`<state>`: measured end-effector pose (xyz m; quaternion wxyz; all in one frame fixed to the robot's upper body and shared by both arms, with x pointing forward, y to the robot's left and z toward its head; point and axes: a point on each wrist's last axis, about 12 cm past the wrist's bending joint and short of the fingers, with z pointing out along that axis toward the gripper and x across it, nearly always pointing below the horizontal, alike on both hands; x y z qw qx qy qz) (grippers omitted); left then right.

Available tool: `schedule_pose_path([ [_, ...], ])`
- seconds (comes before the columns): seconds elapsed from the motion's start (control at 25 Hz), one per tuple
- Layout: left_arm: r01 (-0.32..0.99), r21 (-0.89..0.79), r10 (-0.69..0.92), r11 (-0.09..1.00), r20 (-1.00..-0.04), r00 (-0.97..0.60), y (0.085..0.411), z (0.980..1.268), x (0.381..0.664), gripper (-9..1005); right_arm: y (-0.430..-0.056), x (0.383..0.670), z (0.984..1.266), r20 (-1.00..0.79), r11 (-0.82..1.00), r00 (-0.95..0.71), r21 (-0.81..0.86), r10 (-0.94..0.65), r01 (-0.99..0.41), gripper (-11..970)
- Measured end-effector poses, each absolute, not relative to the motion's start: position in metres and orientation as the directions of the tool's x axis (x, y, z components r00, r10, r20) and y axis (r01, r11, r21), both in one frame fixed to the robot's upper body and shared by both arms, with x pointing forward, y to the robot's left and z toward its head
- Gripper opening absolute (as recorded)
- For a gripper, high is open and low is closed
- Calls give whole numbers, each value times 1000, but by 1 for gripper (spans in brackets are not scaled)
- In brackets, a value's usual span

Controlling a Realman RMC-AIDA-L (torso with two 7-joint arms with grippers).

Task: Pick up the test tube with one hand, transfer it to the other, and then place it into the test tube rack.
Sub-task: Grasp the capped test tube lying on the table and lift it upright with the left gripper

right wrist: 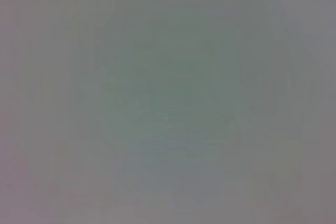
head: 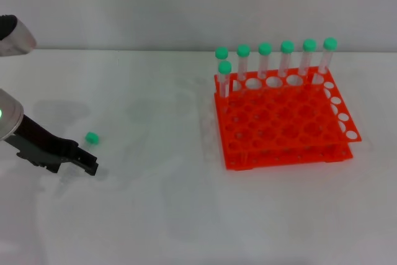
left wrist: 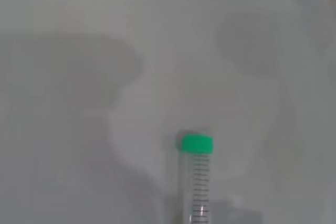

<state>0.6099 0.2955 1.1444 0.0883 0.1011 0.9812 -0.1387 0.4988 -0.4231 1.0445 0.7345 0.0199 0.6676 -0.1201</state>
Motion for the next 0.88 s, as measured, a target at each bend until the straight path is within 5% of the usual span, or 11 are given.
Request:
schedule_pose_path([
  [0.88, 216, -210, 178, 953, -185, -966, 295, 1130, 608, 842, -422, 499, 1043, -987, 971, 73, -127, -145, 204, 877],
])
